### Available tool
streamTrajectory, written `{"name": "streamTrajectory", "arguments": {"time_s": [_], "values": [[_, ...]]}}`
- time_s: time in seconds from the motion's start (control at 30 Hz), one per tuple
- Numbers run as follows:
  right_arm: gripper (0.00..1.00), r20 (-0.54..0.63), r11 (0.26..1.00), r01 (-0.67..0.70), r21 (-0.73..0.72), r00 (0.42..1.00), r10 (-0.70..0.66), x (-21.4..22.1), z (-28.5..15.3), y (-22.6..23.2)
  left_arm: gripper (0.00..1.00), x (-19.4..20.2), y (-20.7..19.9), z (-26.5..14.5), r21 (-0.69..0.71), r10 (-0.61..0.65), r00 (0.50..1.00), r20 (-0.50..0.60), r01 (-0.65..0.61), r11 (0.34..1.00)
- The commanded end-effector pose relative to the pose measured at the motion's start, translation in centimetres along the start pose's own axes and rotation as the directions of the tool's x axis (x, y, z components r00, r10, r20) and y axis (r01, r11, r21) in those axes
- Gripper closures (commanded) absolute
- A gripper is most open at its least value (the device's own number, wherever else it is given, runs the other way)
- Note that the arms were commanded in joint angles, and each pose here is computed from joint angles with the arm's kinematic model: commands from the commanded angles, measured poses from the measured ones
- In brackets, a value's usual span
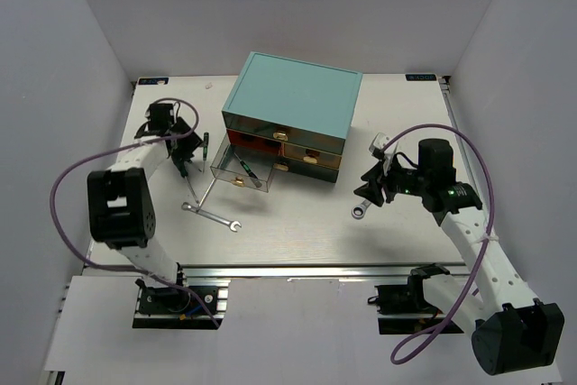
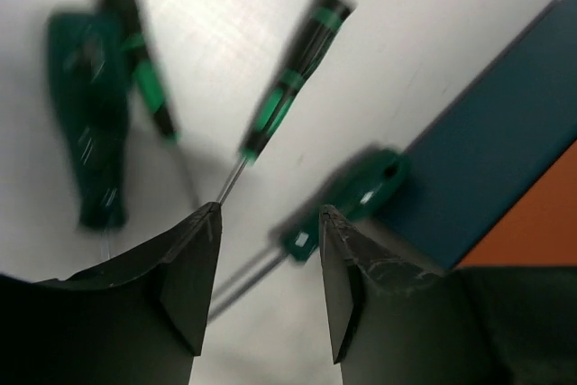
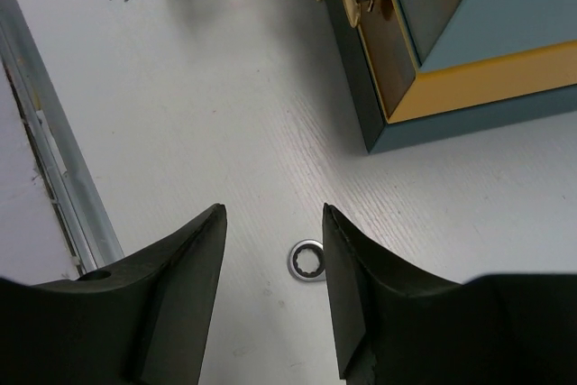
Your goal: Sort the tools into containers
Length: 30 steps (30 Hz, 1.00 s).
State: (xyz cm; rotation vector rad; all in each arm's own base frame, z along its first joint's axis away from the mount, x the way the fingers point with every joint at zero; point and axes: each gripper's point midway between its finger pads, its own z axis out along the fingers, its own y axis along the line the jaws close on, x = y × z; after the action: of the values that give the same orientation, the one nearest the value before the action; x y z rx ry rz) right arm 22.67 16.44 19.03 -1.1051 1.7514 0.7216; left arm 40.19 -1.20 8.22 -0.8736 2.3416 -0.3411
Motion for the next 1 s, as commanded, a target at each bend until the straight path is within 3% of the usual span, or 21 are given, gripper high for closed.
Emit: {"name": "streamTrajectory", "arguments": {"time_s": [0.0, 0.23, 0.47, 0.5, 0.7, 0.8, 0.97], "values": [[0.48, 0.041, 0.998, -0.005, 0.064, 0.999, 0.003, -2.1, -0.4, -1.4, 0.43, -4.3, -4.7, 0.9, 0.147, 0.101, 0.992, 0.081, -0.112, 0.983], [0.47, 0.03, 0.997, -0.026, 0.077, 0.999, 0.024, -1.5, -0.1, -1.7, 0.48, -5.8, -4.8, 5.2, 0.105, 0.226, 0.972, 0.065, -0.232, 0.967], [0.48, 0.022, 0.995, -0.021, 0.102, 1.0, 0.019, -1.5, 0.0, -2.4, 0.47, -4.0, -4.9, 7.2, 0.083, 0.395, 0.918, 0.045, -0.397, 0.914], [0.48, 0.02, 0.995, -0.025, 0.101, 1.0, 0.024, -1.3, 0.0, -2.4, 0.47, -2.2, -5.9, 7.3, 0.086, 0.439, 0.898, 0.022, -0.439, 0.894], [0.47, 0.025, 0.994, -0.03, 0.106, 0.999, 0.027, -1.4, 0.1, -2.5, 0.5, -0.4, -4.0, 8.3, -0.082, 0.518, 0.855, -0.024, -0.518, 0.851], [0.47, 0.023, 0.993, -0.023, 0.114, 1.0, 0.021, -1.5, 0.0, -2.6, 0.6, -0.6, -2.1, 8.1, -0.233, 0.523, 0.851, -0.039, -0.517, 0.824], [0.47, 0.027, 0.993, -0.014, 0.12, 1.0, 0.011, -1.6, -0.2, -2.6, 0.66, 0.1, 0.0, 8.1, -0.298, 0.508, 0.859, -0.066, -0.502, 0.812]]}}
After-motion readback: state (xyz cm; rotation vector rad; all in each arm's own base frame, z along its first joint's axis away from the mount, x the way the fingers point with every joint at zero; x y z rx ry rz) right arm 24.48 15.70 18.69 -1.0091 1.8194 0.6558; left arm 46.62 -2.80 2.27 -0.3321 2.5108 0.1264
